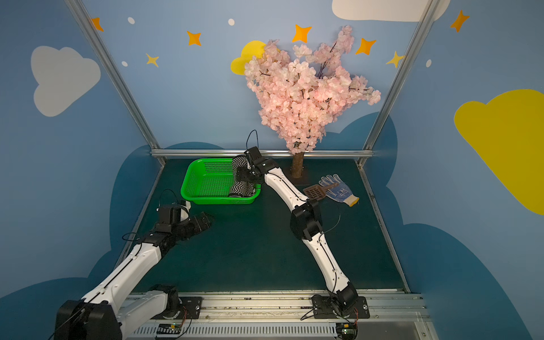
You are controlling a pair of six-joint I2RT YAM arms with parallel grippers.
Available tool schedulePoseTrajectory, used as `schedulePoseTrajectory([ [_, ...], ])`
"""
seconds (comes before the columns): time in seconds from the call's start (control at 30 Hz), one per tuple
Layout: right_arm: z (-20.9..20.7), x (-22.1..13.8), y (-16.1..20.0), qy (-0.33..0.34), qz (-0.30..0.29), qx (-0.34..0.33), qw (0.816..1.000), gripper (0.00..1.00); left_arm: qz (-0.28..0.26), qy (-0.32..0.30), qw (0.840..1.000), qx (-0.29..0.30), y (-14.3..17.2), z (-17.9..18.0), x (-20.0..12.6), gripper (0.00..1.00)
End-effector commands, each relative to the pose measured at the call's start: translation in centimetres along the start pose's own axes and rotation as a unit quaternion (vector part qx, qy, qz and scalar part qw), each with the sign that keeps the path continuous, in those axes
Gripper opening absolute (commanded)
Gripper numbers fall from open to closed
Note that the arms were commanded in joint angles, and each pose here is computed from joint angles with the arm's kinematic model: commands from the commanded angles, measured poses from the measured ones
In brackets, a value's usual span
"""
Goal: Roll up the scarf and place it into the basket
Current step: Place the scarf in the basket, then reset both arms
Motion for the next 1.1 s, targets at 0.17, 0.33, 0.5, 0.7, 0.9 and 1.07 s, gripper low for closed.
schedulePoseTrajectory([
  [0.17,1.0,-6.8,-1.3,0.048,-0.043,-0.044,0.997,0.89,-0.055,-0.029,0.998,-0.007,-2.2,1.3,-1.3,1.00],
  [0.33,0.8,-11.2,0.6,0.065,-0.042,-0.089,0.993,0.89,-0.157,-0.059,0.986,-0.017,-4.0,3.2,-2.5,1.00],
  [0.5,-2.8,-17.2,3.5,0.113,-0.078,-0.130,0.982,0.89,-0.256,-0.106,0.961,-0.006,-5.4,5.2,-4.0,1.00],
  [0.7,-11.6,-23.5,7.2,0.161,-0.142,-0.127,0.968,0.91,-0.368,-0.178,0.911,0.050,-7.1,7.1,-6.9,1.00],
  [0.9,-19.8,-26.8,9.6,0.212,-0.228,-0.106,0.945,0.91,-0.382,-0.203,0.897,0.094,-6.5,8.7,-5.1,1.00],
  [1.07,-24.8,-26.7,11.6,0.258,-0.253,-0.101,0.927,0.91,-0.383,-0.232,0.887,0.114,-6.2,10.3,-3.4,1.00],
])
Point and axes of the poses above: each gripper's point midway between its finger pads, its own x axis out along the fingers, its own z axis along the line the jaws close on, y = z × x, the point moved 2 cm from there along -x, back along the fingers, and after that the axes turned 3 degrees about x, right-handed, at the moved point
